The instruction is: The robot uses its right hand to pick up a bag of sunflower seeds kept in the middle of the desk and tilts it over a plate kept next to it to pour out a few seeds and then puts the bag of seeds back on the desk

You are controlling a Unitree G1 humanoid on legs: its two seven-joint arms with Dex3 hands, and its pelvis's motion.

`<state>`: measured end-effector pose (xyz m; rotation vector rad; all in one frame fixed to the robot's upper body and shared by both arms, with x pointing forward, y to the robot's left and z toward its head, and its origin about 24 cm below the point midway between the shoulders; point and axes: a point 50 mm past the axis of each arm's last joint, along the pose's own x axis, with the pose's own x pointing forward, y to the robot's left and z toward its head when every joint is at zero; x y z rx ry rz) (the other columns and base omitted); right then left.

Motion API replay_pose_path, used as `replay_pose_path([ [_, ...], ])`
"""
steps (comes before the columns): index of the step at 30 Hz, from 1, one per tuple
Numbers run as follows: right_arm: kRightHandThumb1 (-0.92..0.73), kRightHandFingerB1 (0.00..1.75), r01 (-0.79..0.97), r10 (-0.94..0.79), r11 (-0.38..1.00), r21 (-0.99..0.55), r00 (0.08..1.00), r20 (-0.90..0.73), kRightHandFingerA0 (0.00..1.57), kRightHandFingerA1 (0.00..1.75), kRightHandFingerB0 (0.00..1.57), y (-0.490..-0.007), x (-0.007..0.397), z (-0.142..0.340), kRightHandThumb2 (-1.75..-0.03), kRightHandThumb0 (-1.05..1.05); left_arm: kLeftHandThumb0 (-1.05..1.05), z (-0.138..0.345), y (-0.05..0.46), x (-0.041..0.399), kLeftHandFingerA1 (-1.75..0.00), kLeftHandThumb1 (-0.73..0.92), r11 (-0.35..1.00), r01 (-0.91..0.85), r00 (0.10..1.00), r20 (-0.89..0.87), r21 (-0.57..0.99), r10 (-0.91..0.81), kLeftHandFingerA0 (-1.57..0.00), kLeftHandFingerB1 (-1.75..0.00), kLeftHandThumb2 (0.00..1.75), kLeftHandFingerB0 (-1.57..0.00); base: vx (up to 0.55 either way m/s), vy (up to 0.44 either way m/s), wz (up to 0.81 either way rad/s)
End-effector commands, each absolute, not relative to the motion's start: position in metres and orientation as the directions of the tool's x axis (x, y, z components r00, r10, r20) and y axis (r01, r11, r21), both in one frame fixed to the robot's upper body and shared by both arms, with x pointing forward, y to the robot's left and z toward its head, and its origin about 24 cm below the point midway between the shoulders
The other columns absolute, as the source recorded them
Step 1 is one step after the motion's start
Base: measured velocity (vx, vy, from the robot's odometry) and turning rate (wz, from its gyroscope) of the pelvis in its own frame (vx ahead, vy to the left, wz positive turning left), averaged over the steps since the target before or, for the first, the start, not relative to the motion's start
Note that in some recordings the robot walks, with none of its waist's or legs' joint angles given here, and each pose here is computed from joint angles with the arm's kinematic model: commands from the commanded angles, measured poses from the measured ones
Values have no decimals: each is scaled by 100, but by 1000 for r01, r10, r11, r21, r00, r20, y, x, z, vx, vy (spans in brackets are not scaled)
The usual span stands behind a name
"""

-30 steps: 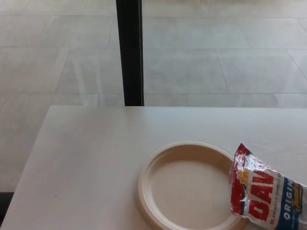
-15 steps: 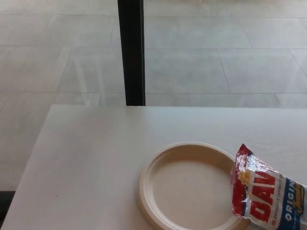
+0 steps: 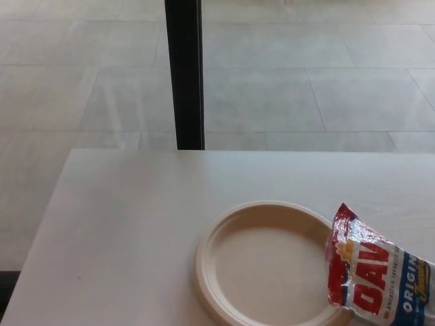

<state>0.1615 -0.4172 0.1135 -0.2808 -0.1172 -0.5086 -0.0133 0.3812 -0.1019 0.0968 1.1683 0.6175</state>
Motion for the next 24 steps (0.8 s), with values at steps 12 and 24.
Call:
replay_pose_path([
  [12, -60, 0, -237, 229, 752, -615, 969, -94, 0, 11, 0, -309, 210, 114, -101, -103, -74, -93, 391, -14, -57, 51, 834, -395, 287, -811, 385, 510, -43, -38, 56, -43, 0, 0, 0],
  [24, -63, 0, -314, 250, 720, -619, 949, -191, 0, 6, 0, -301, 207, 87, -98, -105, -69, -94, 390, -13, -54, 52, 829, -385, 278, -806, 405, 523, -37, -38, 57, -46, 0, 0, 0],
])
